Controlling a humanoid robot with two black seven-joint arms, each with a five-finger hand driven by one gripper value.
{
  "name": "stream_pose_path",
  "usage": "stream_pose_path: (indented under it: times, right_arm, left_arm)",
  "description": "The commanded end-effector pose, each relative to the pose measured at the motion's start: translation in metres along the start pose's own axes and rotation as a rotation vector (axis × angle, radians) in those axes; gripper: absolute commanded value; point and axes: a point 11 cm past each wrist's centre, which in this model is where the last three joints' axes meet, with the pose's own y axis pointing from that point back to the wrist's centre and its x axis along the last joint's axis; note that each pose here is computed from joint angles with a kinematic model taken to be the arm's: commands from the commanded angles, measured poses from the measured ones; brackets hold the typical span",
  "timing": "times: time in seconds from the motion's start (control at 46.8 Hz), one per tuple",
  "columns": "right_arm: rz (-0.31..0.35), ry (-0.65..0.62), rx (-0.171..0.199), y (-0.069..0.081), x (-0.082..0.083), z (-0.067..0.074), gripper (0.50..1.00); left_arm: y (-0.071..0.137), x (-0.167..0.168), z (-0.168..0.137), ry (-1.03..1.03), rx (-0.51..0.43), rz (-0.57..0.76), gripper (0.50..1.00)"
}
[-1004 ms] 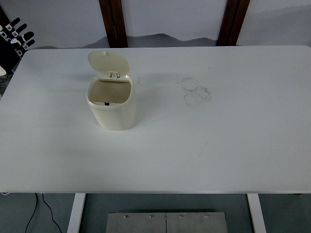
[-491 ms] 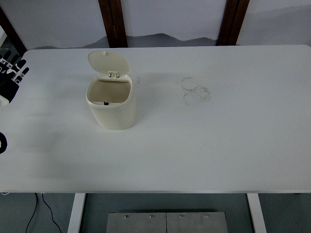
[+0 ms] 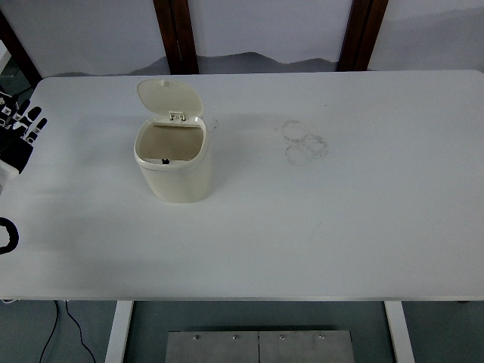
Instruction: Open trash bin
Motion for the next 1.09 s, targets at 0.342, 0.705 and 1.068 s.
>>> stream_pose_path:
  times: [0.342,0.705,1.068]
  right_arm:
    - [0.0,0.0,0.0,0.0,0.0,-0.0001,0.993]
    - [-0.006,0.009,0.0,0.0,-0.0017,-0.0002,0.993]
    - [-0.009,0.006,0.001,0.0,-0.0027,-0.0005,0.993]
  left_arm:
    - [0.0007,0.0006,-0.0016,-0.002,0.002,0.002,1.0]
    - [0.0007,0.0004,-0.0016,-0.001,0.002,0.001,1.0]
    - [0.0003,-0.0001,-0.0008,-0.001,0.002,-0.001,1.0]
